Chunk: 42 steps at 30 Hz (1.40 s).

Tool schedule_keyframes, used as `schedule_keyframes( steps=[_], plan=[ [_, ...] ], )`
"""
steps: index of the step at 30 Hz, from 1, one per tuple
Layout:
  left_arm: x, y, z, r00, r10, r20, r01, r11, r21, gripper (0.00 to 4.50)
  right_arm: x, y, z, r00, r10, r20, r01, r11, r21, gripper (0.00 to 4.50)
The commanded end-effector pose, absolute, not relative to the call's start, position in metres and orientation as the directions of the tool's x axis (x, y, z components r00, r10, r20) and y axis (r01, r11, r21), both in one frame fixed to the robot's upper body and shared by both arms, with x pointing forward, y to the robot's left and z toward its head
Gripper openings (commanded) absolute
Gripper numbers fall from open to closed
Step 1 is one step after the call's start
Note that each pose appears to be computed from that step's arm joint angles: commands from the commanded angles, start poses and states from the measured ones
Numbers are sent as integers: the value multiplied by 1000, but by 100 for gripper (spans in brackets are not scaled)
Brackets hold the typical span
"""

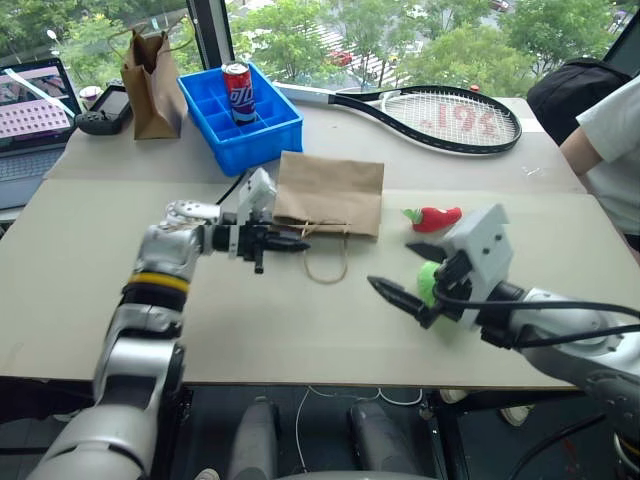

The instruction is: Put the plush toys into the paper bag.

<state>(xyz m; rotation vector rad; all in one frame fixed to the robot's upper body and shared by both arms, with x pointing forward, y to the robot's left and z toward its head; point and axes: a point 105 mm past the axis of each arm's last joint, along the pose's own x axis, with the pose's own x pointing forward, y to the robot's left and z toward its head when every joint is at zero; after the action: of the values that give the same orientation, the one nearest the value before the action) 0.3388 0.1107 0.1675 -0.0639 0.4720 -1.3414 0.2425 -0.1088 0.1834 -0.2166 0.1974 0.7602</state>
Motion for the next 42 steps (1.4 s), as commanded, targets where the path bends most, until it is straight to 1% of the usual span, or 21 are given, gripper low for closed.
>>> schedule_keyframes(
  steps=[1, 4, 7, 8, 10, 11, 12, 13, 15, 18, 21, 24, 27, 30, 33, 38, 39, 40, 42],
  plan=[
    [313, 94, 197, 124, -955, -270, 881, 231, -412, 4, 233, -101, 179, 692, 677, -252, -717, 686, -124, 450],
    [309, 87, 204, 166, -947, -276, 803, 292, -519, 4, 224, -96, 165, 673, 685, -280, -728, 681, -83, 450],
    [310, 77, 207, 148, -958, -244, 757, 269, -595, 0, 220, -92, 157, 682, 676, -278, -712, 700, -44, 374],
    [309, 73, 207, 132, -963, -235, 748, 252, -613, 0, 222, -92, 154, 694, 665, -275, -698, 715, -35, 332],
    [309, 69, 207, 121, -964, -235, 741, 245, -625, 0, 227, -92, 151, 728, 636, -256, -662, 749, -23, 282],
    [311, 67, 208, 124, -965, -229, 733, 245, -634, 0, 231, -93, 149, 750, 616, -241, -638, 770, -19, 231],
    [313, 65, 211, 130, -967, -220, 726, 244, -643, 0, 234, -92, 148, 762, 605, -232, -625, 780, -18, 203],
    [315, 63, 213, 133, -968, -213, 719, 242, -651, 0, 236, -92, 146, 768, 599, -227, -618, 786, -19, 163],
    [316, 59, 219, 120, -974, -191, 711, 219, -669, 0, 247, -90, 146, 809, 565, -164, -572, 820, 6, 92],
    [315, 58, 227, 96, -983, -155, 694, 178, -698, 0, 262, -86, 136, 841, 531, -106, -530, 847, 38, 2],
    [318, 61, 239, 89, -988, -125, 675, 152, -722, 0, 278, -84, 118, 855, 509, -96, -509, 860, 22, 2],
    [313, 60, 249, 47, -993, -104, 675, 109, -729, 0, 297, -83, 118, 869, 493, -48, -494, 870, -8, 2],
    [308, 59, 253, 17, -995, -100, 676, 86, -732, 0, 309, -80, 115, 868, 497, -30, -497, 867, -27, 2],
    [305, 57, 255, 11, -994, -106, 680, 85, -729, 0, 316, -76, 125, 858, 513, 20, -512, 858, -41, 2],
    [304, 56, 256, 17, -994, -106, 679, 90, -729, 0, 316, -74, 140, 845, 531, 59, -529, 847, -50, 2],
    [302, 53, 256, 27, -994, -107, 682, 96, -725, 0, 305, -71, 130, 806, 589, -50, -591, 801, -91, 2],
    [302, 52, 255, 31, -994, -108, 681, 100, -725, 0, 299, -75, 128, 796, 598, -94, -605, 787, -116, 2],
    [302, 52, 254, 34, -993, -109, 681, 103, -725, 0, 293, -80, 129, 789, 601, -123, -614, 778, -132, 2],
    [301, 52, 252, 37, -993, -108, 679, 105, -727, 0, 283, -86, 140, 780, 612, -131, -625, 768, -140, 2]
  ],
)
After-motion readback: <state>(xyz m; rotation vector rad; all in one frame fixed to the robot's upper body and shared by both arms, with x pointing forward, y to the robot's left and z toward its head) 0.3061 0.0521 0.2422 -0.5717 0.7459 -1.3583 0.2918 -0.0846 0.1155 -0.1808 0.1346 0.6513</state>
